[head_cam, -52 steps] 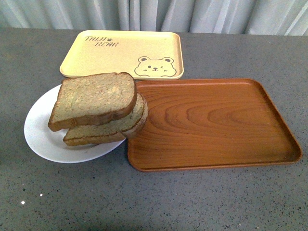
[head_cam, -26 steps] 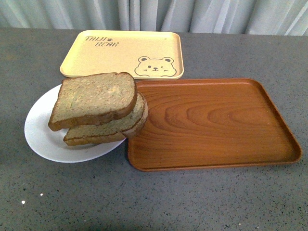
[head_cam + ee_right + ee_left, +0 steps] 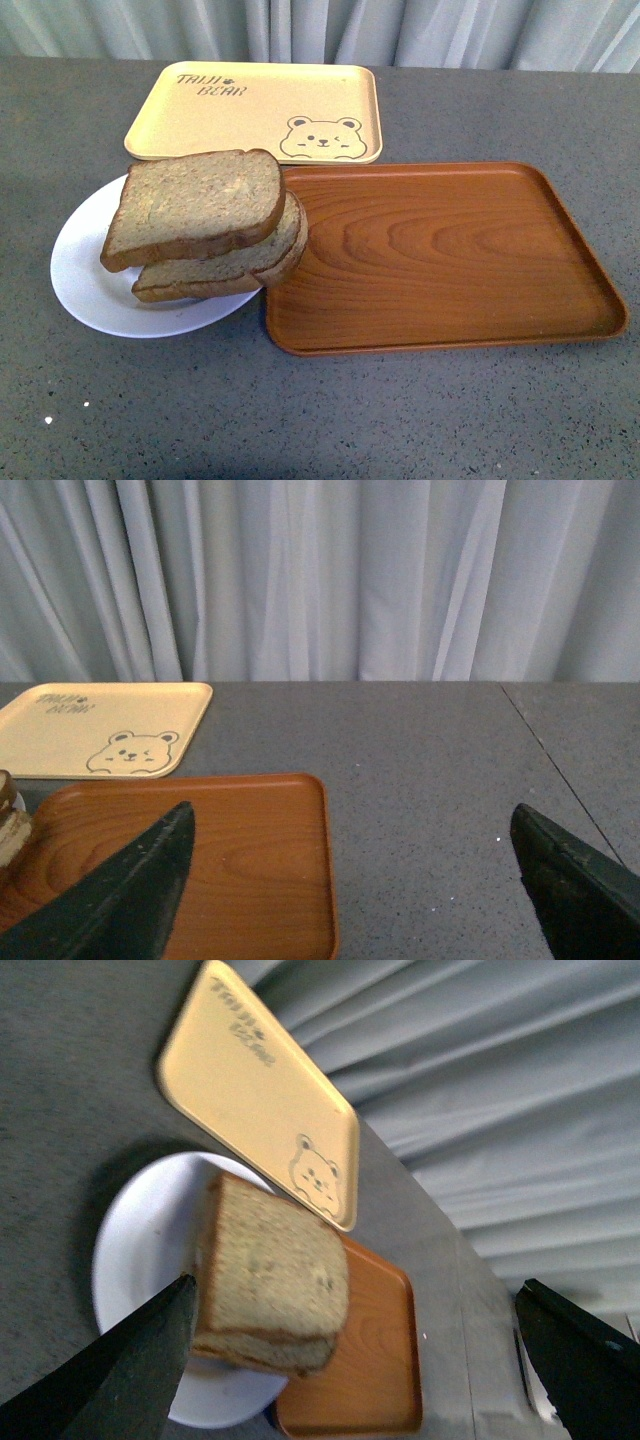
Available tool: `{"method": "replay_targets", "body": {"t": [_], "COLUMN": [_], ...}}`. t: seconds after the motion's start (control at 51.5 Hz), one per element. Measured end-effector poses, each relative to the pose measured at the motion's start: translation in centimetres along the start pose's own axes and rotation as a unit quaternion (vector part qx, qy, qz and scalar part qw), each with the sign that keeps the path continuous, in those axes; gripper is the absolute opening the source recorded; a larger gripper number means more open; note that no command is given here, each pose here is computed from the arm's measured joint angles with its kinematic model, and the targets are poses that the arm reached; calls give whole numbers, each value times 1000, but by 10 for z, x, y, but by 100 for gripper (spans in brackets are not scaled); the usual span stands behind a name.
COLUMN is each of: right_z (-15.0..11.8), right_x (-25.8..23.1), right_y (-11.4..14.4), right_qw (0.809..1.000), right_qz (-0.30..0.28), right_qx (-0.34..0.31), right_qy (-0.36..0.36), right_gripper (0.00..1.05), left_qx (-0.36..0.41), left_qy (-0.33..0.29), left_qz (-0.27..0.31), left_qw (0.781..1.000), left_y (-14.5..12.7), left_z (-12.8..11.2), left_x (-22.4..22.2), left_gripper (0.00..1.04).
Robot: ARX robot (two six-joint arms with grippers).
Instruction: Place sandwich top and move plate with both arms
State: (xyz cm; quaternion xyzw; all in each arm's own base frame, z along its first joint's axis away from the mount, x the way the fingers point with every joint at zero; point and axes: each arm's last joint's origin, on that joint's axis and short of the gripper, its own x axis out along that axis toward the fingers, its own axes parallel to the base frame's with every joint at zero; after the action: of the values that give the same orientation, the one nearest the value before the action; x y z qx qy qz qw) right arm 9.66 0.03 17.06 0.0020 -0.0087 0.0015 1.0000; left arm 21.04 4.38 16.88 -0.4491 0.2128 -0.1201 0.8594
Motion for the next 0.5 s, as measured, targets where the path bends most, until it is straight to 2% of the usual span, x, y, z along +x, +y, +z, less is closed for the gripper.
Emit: {"method": "replay_targets", "body": {"t": [0.136, 0.252, 0.388, 0.505], "right_z": [0, 0, 0, 0], "right_x": [0, 0, 0, 0], "right_y": [0, 0, 0, 0], "right_qw": [1000, 1000, 1000, 1000], "right_qz": [0, 0, 0, 0], "right_qx": [0, 0, 0, 0], "right_qy": [0, 0, 0, 0], "right_gripper": [95, 96, 96, 96], "left_qx": [-65, -93, -102, -112], "left_qy": [5, 14, 23, 36], "left_qz": [54, 80, 88, 92], "left_qw": [996, 992, 991, 989], "left_y": [42, 65, 77, 84], "left_z": [0, -8, -18, -37], "left_x": [21, 30, 38, 45], "left_gripper": [96, 96, 96, 96]}}
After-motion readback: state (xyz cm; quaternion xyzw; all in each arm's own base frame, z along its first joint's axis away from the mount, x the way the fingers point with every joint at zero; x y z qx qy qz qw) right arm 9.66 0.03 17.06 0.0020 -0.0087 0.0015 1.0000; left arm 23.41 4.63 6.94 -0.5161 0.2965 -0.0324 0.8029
